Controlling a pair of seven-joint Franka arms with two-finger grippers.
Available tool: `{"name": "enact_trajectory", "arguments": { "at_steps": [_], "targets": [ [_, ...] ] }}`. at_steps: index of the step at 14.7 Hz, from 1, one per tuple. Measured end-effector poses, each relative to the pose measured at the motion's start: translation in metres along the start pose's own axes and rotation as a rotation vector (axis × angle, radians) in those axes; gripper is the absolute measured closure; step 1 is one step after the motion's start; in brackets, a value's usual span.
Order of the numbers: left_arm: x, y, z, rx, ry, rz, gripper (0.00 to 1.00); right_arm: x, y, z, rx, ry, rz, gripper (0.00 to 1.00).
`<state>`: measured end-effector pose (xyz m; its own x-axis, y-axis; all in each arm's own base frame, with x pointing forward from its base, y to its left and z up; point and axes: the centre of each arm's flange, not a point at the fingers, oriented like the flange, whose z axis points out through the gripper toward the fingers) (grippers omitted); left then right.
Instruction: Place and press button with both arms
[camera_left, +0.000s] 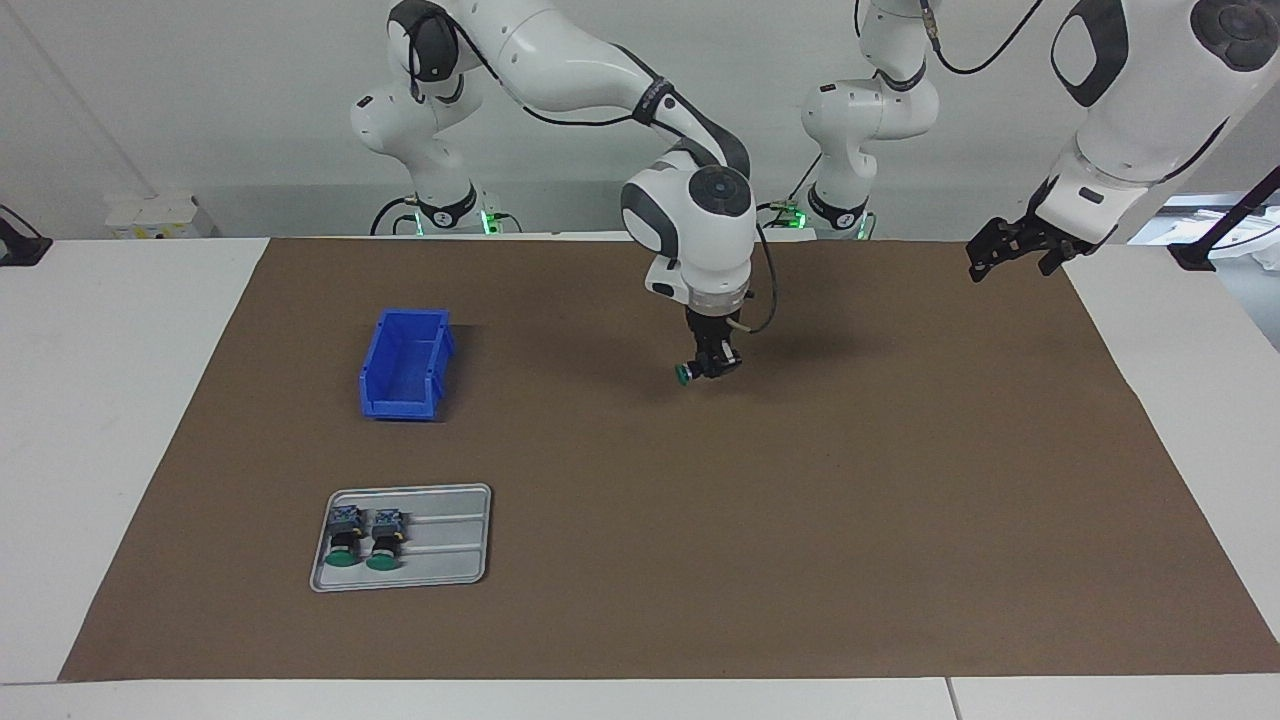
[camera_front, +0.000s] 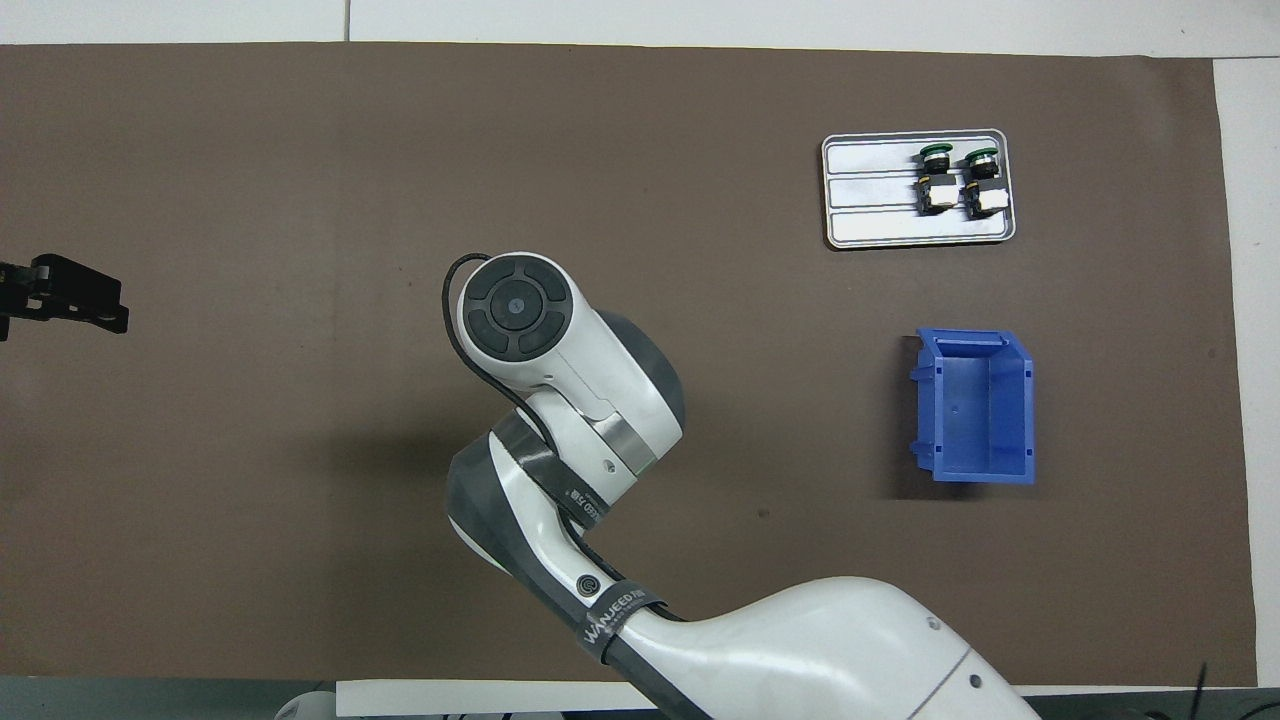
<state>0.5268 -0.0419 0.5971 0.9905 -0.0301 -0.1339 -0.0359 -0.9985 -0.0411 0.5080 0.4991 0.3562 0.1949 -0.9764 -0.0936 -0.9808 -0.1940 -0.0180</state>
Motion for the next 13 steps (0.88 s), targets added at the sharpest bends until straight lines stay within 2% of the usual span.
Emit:
{"name": "enact_trajectory", "arguments": {
  "at_steps": [3, 7, 8, 13],
  "targets": [
    [0.000, -0.001, 0.000, 0.000, 0.000, -0.001, 0.00, -0.011, 0.000, 0.030, 0.019, -0.017, 0.112, 0.59],
    [0.000, -0.001, 0.000, 0.000, 0.000, -0.002, 0.00, -0.017, 0.001, 0.038, 0.024, -0.027, 0.151, 0.59],
    [0.000, -0.001, 0.000, 0.000, 0.000, -0.002, 0.00, -0.017, 0.001, 0.037, 0.029, -0.031, 0.152, 0.54],
    [0.000, -0.001, 0.000, 0.000, 0.000, -0.002, 0.00, -0.015, -0.006, 0.027, 0.033, -0.033, 0.152, 0.01]
  ]
}}
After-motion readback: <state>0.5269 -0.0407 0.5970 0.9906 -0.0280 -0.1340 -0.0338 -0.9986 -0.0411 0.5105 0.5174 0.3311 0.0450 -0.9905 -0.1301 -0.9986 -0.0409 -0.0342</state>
